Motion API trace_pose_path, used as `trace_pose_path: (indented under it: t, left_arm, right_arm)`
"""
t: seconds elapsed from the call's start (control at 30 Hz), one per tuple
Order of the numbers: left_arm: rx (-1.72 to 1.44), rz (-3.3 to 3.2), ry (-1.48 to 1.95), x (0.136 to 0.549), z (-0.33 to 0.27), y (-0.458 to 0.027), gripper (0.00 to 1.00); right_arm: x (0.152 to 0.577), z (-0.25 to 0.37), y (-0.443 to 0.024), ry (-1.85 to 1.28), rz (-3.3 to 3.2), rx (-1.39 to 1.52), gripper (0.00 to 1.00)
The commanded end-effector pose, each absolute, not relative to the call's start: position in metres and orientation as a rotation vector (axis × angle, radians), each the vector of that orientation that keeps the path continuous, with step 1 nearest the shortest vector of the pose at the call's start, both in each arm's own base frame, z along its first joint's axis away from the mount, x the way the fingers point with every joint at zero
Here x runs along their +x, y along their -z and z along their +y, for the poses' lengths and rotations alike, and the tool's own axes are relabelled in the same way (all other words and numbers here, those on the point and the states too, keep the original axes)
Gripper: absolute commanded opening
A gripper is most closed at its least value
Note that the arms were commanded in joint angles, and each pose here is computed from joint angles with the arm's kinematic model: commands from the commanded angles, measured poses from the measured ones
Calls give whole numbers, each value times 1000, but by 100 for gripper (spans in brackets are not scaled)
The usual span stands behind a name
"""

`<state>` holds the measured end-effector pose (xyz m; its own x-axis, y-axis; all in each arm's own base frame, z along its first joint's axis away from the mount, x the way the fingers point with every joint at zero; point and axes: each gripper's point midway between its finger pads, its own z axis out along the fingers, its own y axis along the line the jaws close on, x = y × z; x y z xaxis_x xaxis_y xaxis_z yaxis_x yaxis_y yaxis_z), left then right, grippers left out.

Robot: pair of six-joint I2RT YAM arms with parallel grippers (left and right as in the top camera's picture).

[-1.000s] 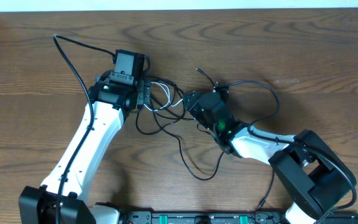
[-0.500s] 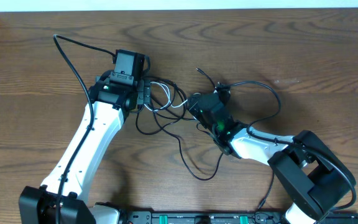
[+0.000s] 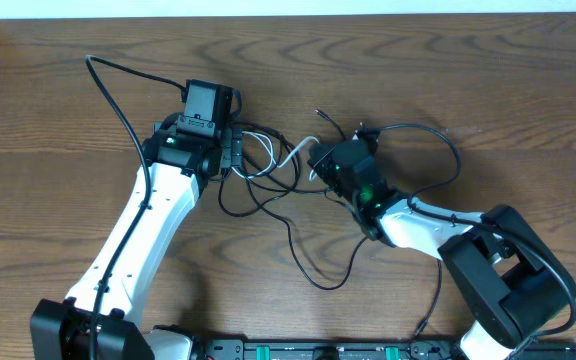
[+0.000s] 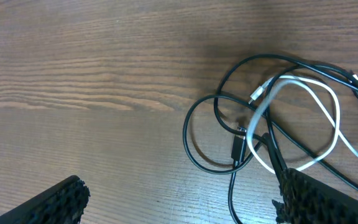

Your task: Untangle cables

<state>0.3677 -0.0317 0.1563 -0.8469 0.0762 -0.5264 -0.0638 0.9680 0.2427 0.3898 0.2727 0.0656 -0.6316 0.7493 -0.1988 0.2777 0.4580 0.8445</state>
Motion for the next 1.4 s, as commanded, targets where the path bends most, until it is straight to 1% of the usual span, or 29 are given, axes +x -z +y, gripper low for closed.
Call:
trace_pose_path:
  t: [0.0,0.27,0.43,0.6,0.77,1.0,1.2,1.33,1.37]
  left_arm:
    - [-12,2557,-342,369,-29,-157,99]
    - [-12,2557,-342,369,-29,-157,99]
    - [-12,2557,-342,369,-29,-157,99]
    - [-12,2557,-342,369,-29,-157,99]
    - [-12,2557,-342,369,-29,-157,99]
    - [-12,2558,-342,369,-29,-157,99]
    - [-12,2557,-342,369,-29,-157,99]
    - [-13,2557,-341,369,-29,-157,99]
    - [-12,2558,-342,369,-29,-157,99]
  right_arm:
    - [393,271,-67,-1168,2183,825,1]
    - [411,238,-100,-1193,2158,655,1]
    - [420,203,-131,-1115,2097,616,1]
    - [427,152,-162,-966,2002,682,1]
    - [426,92,-188,-808,1920,750,1]
    - [407,-7,-215,-613,1816,896,1]
    - [369,-105,-228,-418,1702,1068,1]
    - [342,-152,-224,-334,1666,1162,1]
    - [340,-155,-224,-334,1663,1173,1]
